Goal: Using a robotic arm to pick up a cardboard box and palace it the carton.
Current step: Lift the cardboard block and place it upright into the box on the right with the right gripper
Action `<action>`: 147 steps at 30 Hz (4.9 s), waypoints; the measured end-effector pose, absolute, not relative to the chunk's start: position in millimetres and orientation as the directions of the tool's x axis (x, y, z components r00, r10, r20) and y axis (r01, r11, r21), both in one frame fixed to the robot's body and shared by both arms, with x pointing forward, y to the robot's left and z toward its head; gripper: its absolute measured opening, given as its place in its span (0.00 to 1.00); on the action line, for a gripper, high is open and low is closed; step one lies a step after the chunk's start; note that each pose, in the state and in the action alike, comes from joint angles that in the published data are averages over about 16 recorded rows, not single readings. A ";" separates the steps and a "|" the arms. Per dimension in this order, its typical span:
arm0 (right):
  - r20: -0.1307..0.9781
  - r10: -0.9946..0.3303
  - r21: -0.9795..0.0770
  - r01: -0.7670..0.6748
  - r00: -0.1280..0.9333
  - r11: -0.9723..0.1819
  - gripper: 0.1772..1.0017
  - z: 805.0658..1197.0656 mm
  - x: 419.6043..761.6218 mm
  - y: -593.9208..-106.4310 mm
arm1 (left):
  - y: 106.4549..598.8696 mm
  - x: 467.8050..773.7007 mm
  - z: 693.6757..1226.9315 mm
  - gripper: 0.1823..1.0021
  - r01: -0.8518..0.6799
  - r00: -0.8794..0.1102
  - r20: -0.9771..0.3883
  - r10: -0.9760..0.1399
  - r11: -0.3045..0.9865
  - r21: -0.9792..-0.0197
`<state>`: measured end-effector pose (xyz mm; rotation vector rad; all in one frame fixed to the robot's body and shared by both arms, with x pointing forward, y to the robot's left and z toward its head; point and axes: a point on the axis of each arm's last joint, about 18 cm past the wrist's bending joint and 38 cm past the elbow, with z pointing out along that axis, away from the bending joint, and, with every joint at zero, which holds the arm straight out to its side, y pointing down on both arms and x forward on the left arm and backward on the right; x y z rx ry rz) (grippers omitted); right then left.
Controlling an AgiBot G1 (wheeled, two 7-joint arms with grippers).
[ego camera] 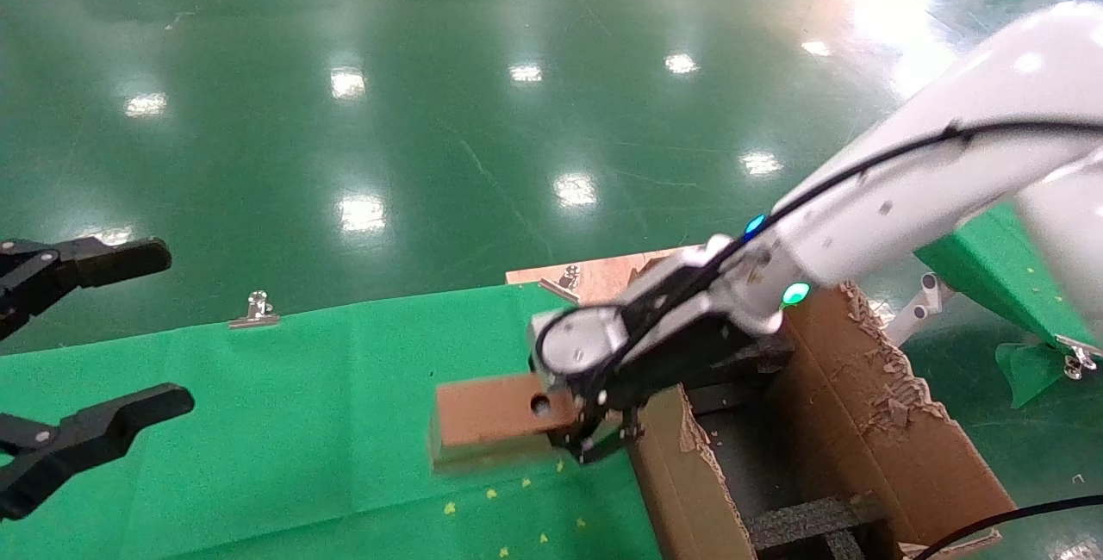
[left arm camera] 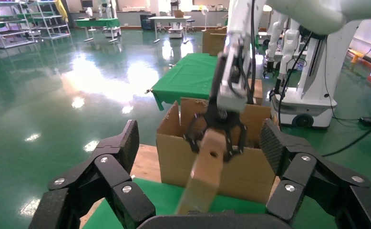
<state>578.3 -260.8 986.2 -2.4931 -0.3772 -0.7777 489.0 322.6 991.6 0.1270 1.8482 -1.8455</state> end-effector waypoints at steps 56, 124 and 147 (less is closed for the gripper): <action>0.620 -0.378 -0.457 -0.074 0.688 -0.886 0.13 1073.6 452.2 -515.7 | 322.7 489.1 991.6 1.00 0.419 -0.860 -0.419 -0.291 0.067 -0.906; 0.039 -0.997 -0.811 -0.580 0.072 -0.074 0.12 937.4 504.4 -576.5 | 322.9 489.2 991.5 1.00 0.418 -0.860 -0.418 -0.292 0.067 -0.906; 0.072 -0.996 -0.786 -0.612 0.043 -0.083 0.12 886.0 552.8 -567.4 | 322.9 489.2 991.5 1.00 0.418 -0.860 -0.418 -0.292 0.067 -0.906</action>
